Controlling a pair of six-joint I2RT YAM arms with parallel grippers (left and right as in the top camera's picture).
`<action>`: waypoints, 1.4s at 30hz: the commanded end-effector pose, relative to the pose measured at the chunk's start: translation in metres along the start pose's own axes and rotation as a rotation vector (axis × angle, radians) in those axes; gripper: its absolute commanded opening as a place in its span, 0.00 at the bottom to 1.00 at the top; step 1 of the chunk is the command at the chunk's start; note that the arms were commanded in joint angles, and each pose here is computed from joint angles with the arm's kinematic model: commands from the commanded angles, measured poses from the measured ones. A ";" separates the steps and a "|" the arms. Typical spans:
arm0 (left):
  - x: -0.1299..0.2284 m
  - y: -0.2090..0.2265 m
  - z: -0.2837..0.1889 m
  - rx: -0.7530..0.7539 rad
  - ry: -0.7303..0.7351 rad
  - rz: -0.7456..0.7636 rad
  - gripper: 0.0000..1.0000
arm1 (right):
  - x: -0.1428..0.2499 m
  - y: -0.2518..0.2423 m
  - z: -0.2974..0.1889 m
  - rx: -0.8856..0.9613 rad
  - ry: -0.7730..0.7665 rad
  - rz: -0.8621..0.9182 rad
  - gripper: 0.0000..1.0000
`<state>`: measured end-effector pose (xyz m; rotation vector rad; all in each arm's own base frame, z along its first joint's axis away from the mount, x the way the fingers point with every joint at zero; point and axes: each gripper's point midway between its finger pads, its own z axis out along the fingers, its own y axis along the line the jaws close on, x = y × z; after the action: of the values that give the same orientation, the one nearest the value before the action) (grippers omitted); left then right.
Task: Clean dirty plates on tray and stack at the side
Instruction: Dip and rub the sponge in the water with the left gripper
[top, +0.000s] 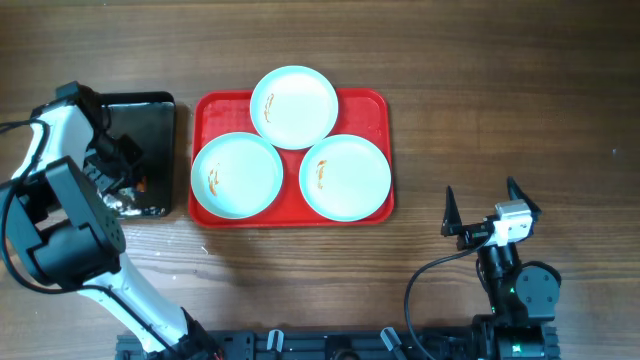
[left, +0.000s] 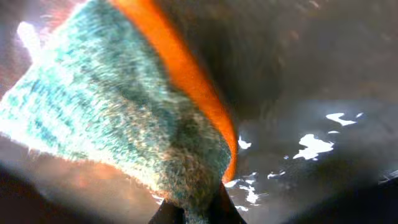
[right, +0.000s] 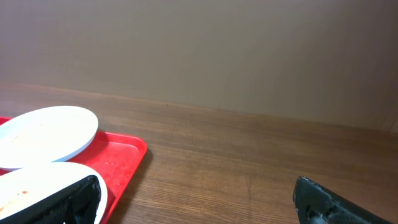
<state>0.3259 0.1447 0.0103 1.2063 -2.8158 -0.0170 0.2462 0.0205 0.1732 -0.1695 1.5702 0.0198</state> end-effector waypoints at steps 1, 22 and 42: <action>-0.020 0.010 -0.025 -0.035 -0.114 -0.061 1.00 | -0.002 -0.004 0.000 0.020 -0.007 -0.009 1.00; -0.049 0.000 -0.027 0.033 -0.226 -0.175 0.64 | -0.002 -0.004 0.000 0.020 -0.007 -0.009 1.00; -0.047 -0.033 -0.028 -0.026 -0.284 0.323 0.78 | -0.001 -0.004 0.000 0.020 -0.006 -0.009 1.00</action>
<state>0.3823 0.1430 0.0213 0.7345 -3.1883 -0.1207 0.2462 0.0204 0.1733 -0.1692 1.5699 0.0195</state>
